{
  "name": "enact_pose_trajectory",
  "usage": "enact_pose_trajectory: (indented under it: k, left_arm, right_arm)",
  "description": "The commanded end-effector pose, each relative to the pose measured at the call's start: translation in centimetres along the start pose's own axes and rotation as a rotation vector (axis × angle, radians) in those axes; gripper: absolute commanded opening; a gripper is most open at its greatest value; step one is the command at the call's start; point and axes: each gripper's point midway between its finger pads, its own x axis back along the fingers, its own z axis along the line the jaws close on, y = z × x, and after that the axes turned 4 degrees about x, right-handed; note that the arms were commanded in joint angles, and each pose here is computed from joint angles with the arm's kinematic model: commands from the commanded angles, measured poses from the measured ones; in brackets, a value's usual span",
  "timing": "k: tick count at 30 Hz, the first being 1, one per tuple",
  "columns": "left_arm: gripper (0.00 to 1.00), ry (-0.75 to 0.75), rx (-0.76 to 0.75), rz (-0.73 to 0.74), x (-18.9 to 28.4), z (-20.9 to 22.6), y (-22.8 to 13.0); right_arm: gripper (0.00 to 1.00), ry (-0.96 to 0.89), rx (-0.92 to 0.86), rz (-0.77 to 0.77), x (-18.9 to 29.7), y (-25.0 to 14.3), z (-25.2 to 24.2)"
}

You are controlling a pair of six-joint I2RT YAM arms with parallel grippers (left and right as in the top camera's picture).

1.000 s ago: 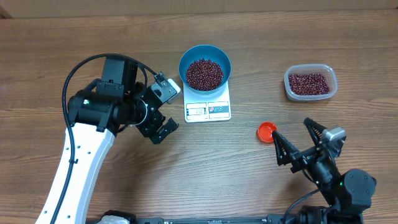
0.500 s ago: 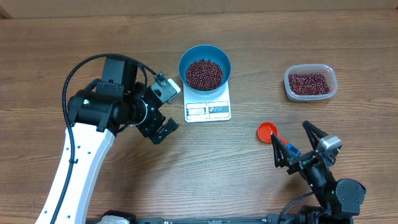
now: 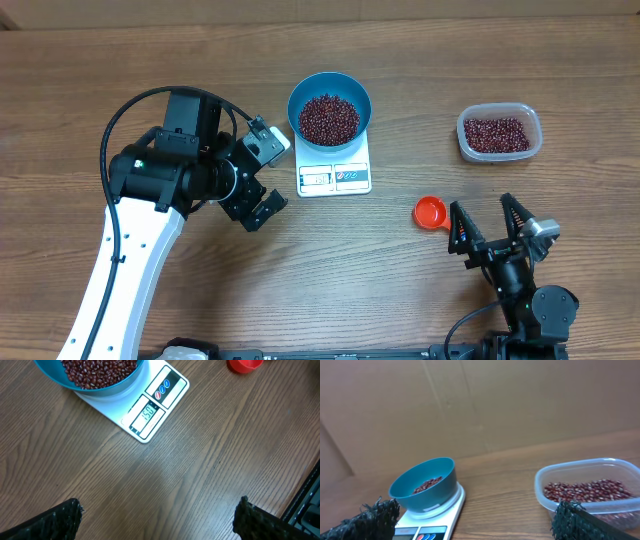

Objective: Scoop item into bowl and weigh 150g on scale

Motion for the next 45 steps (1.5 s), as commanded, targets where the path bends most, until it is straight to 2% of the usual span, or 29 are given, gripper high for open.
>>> enact_pose_trajectory:
  k: [1, 8, 16, 45]
  left_arm:
    - [1.0, 0.014, 0.003, -0.015, 0.5, 0.1, 0.1]
    - [1.0, 0.014, 0.003, -0.015, 0.5, 0.1, 0.1]
    - [1.0, 0.014, 0.003, -0.015, 0.5, 0.1, 0.1]
    - [1.0, 0.014, 0.003, -0.015, 0.5, 0.1, 0.1]
  right_arm:
    - [1.0, -0.073, -0.017, 0.012, 0.1, -0.7, -1.3]
    - [1.0, -0.161, -0.015, 0.01, 0.2, -0.8, -2.8]
    - [1.0, -0.161, 0.061, 0.02, 0.2, -0.9, -2.9]
    - [1.0, -0.153, 0.061, 0.017, 0.2, -0.8, -2.7]
